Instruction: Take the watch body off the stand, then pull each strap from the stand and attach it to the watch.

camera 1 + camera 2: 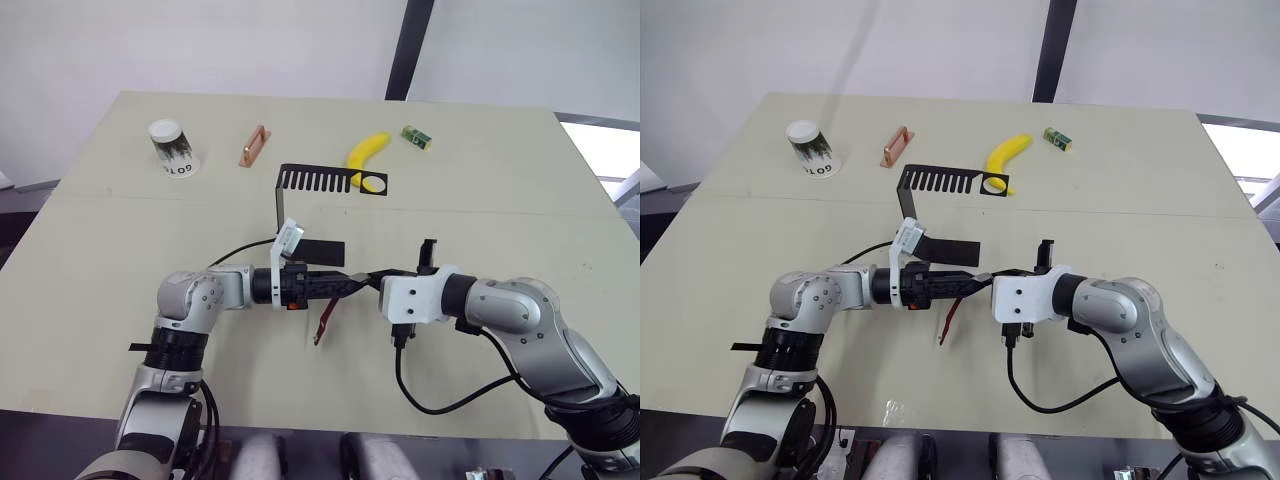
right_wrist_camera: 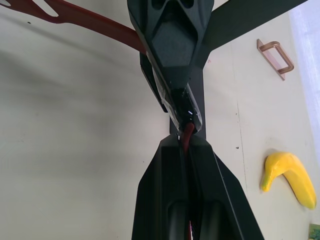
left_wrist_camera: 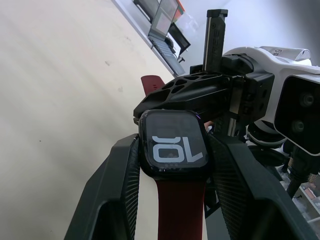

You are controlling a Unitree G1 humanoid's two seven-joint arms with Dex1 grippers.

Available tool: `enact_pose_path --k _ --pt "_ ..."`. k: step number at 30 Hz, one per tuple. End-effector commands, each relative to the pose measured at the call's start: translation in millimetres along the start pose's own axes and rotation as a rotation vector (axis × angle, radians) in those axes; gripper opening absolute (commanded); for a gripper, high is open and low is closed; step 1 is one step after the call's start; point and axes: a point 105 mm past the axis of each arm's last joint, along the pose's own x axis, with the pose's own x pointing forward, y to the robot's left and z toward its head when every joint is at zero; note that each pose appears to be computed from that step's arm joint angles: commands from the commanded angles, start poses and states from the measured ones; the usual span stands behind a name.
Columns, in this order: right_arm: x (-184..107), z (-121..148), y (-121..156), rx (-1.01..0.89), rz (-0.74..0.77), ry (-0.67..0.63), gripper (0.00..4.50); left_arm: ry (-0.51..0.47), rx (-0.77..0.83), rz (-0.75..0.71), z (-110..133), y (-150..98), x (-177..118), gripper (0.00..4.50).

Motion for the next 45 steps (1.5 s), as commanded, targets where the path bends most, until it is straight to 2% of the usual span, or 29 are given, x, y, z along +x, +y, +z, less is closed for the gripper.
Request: enact_pose_path --k 1,13,16,23,27,32,33,37,41,45 --pt "-0.5 10.2 3.4 -0.032 0.023 -0.034 0.00 -0.023 0.065 -0.091 11.4 -19.0 9.2 1.61" --pt "-8.7 19.7 -3.7 -0.069 -0.011 -0.071 0.00 -0.027 0.082 -0.028 11.5 -6.4 0.8 1.61" --pt "-19.9 24.5 -1.1 -0.034 0.026 -0.115 0.95 -0.003 0.138 -0.008 13.3 -4.1 -6.1 1.61" --pt "-49.5 27.4 -2.7 0.228 0.123 -0.198 4.49 0.098 0.313 -0.020 13.2 -10.9 -17.4 1.61" --pt "-67.9 14.0 -12.3 0.462 0.156 -0.213 4.49 0.183 0.442 -0.041 9.2 -18.9 -26.3 1.61" --pt "-90.1 18.6 -13.7 0.666 0.267 -0.312 4.49 0.300 0.649 -0.087 -0.4 -31.3 -34.0 1.61" --pt "-91.9 19.5 -14.2 0.686 0.275 -0.319 4.49 0.304 0.666 -0.090 -0.9 -32.0 -34.3 1.61" --pt "-96.6 22.0 -6.0 0.729 0.347 -0.326 4.49 0.441 0.862 -0.109 -18.7 -32.8 -42.5 1.61" --pt "-95.3 20.1 2.2 0.745 0.368 -0.315 4.49 0.557 1.008 -0.091 -38.1 -22.8 -52.9 1.61" --pt "-92.8 19.0 10.7 0.738 0.377 -0.301 4.49 0.565 1.020 -0.050 -43.1 -16.1 -56.2 1.61"
